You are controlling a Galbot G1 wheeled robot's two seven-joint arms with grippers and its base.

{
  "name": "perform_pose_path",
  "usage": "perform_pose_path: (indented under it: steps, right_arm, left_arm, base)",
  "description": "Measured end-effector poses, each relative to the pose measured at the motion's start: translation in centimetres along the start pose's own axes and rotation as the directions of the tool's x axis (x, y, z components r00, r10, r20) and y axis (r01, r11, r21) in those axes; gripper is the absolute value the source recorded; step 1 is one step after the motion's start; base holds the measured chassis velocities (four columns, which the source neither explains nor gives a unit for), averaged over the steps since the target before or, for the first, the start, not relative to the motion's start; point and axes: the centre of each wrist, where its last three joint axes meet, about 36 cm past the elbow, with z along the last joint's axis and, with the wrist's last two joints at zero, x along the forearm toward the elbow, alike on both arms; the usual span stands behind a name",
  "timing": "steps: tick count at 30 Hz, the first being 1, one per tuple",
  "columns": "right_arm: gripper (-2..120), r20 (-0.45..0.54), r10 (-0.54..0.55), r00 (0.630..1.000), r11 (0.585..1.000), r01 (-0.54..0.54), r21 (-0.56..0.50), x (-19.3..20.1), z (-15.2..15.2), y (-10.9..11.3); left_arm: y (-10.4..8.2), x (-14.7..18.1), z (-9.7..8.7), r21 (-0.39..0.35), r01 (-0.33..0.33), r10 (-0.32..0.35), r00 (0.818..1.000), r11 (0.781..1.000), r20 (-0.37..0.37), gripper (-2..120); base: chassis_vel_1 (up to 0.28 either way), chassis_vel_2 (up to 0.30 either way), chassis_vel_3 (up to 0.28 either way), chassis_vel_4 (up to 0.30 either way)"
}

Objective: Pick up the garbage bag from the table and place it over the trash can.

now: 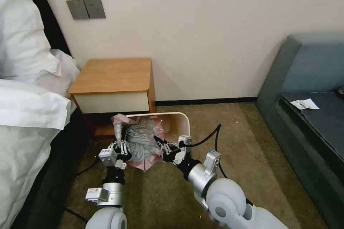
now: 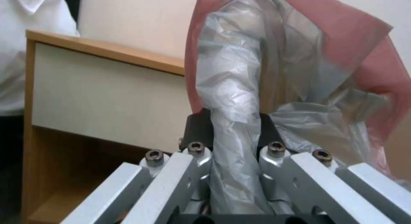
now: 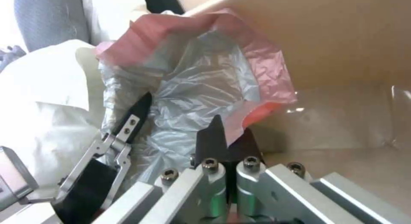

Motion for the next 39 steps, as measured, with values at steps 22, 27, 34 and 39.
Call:
perform_pose_path:
  steps: [22, 27, 34, 39]
  right_arm:
    - [0, 0.124, 0.021, 0.992, 0.997, -0.029, 0.066, 2.4, -1.3, -0.5]
    - [0, 0.160, 0.035, 0.987, 0.995, -0.049, 0.086, 2.9, -1.6, -1.1]
    - [0, 0.193, 0.055, 0.980, 0.992, -0.076, 0.102, 3.5, -2.2, -2.0]
    - [0, 0.209, 0.066, 0.976, 0.989, -0.092, 0.113, 3.8, -2.4, -2.5]
  left_arm:
    - [1.0, -0.4, 0.2, -0.016, 0.036, -0.036, 0.999, 0.999, -0.015, 10]
    - [1.7, -0.5, 0.0, -0.010, 0.067, -0.067, 0.998, 0.998, -0.018, 10]
    - [2.4, -0.8, -0.7, -0.005, 0.092, -0.092, 0.996, 0.996, -0.008, 10]
    - [2.4, -1.0, -0.9, 0.013, 0.106, -0.106, 0.994, 0.994, -0.015, 10]
  base:
    - [0.000, 0.000, 0.000, 0.000]
    - [0.000, 0.000, 0.000, 0.000]
    - [0.000, 0.000, 0.000, 0.000]
    - [0.000, 0.000, 0.000, 0.000]
